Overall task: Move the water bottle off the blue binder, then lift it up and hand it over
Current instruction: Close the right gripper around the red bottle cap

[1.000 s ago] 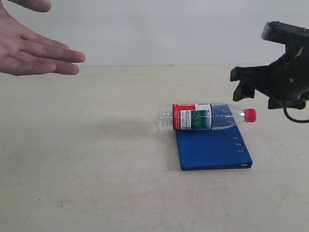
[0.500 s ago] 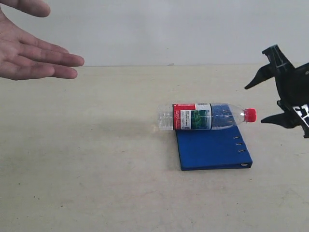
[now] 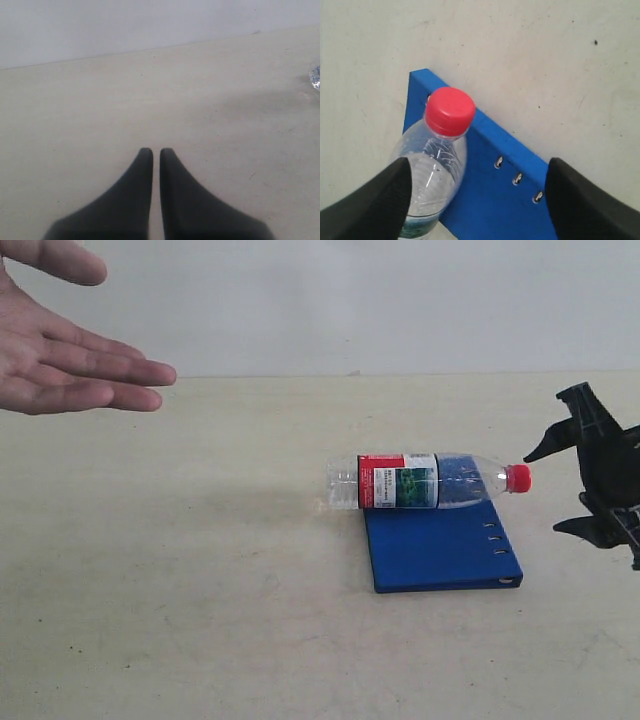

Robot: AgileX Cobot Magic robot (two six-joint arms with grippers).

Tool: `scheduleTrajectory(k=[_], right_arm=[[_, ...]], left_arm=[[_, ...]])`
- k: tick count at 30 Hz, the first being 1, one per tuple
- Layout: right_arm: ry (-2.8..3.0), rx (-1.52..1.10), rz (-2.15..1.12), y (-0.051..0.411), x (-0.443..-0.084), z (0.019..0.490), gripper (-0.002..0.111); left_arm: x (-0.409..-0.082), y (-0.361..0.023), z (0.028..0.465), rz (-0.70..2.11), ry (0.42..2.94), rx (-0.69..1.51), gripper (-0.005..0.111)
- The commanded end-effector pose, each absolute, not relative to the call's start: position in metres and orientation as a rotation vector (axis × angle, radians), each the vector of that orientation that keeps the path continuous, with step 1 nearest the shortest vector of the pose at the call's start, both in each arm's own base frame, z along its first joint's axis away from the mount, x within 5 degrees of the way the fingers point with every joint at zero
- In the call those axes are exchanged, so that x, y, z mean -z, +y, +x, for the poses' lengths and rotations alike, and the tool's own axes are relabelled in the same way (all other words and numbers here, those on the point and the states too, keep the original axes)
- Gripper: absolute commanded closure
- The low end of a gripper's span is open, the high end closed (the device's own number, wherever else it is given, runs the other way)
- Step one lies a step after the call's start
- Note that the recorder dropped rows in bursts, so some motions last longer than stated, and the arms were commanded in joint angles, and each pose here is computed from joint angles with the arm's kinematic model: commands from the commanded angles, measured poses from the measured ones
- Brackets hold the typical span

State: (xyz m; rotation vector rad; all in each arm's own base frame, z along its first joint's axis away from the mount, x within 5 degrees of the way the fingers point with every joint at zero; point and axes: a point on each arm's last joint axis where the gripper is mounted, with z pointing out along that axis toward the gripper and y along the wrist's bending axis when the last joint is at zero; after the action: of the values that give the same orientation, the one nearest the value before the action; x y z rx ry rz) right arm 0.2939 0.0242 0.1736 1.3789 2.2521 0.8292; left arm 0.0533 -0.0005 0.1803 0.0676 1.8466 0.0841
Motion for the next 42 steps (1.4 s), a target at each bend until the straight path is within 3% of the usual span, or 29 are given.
scheduleTrajectory(k=[1,6,16,29,37,39,42], right_arm=[[2.268,-0.889,1.416,0.027,-0.154,0.3,0.042],[2.234,-1.021,1.375,0.033,-0.141,0.31,0.042],[2.281,-0.861,1.234,0.026,-0.135,0.316,0.042],[2.28,-0.981,1.212,0.032,-0.132,0.341,0.042],[2.243,-0.906,1.215,0.027,-0.135,0.353,0.042],[2.237,-0.905,1.215,0.026,-0.136,0.354,0.047],[2.224,-0.937,1.257,0.028,-0.137,0.354,0.065]], left_arm=[[-0.181,-0.001,0.053,0.069,1.843,-0.079,0.102],[-0.181,-0.001,0.053,0.069,1.843,-0.079,0.102],[-0.181,-0.001,0.053,0.069,1.843,-0.079,0.102],[-0.181,-0.001,0.053,0.069,1.843,-0.079,0.102],[-0.181,-0.001,0.053,0.069,1.843,-0.079,0.102],[-0.181,-0.001,0.053,0.069,1.843,-0.079,0.102],[-0.181,-0.001,0.053,0.069,1.843,-0.079,0.102]])
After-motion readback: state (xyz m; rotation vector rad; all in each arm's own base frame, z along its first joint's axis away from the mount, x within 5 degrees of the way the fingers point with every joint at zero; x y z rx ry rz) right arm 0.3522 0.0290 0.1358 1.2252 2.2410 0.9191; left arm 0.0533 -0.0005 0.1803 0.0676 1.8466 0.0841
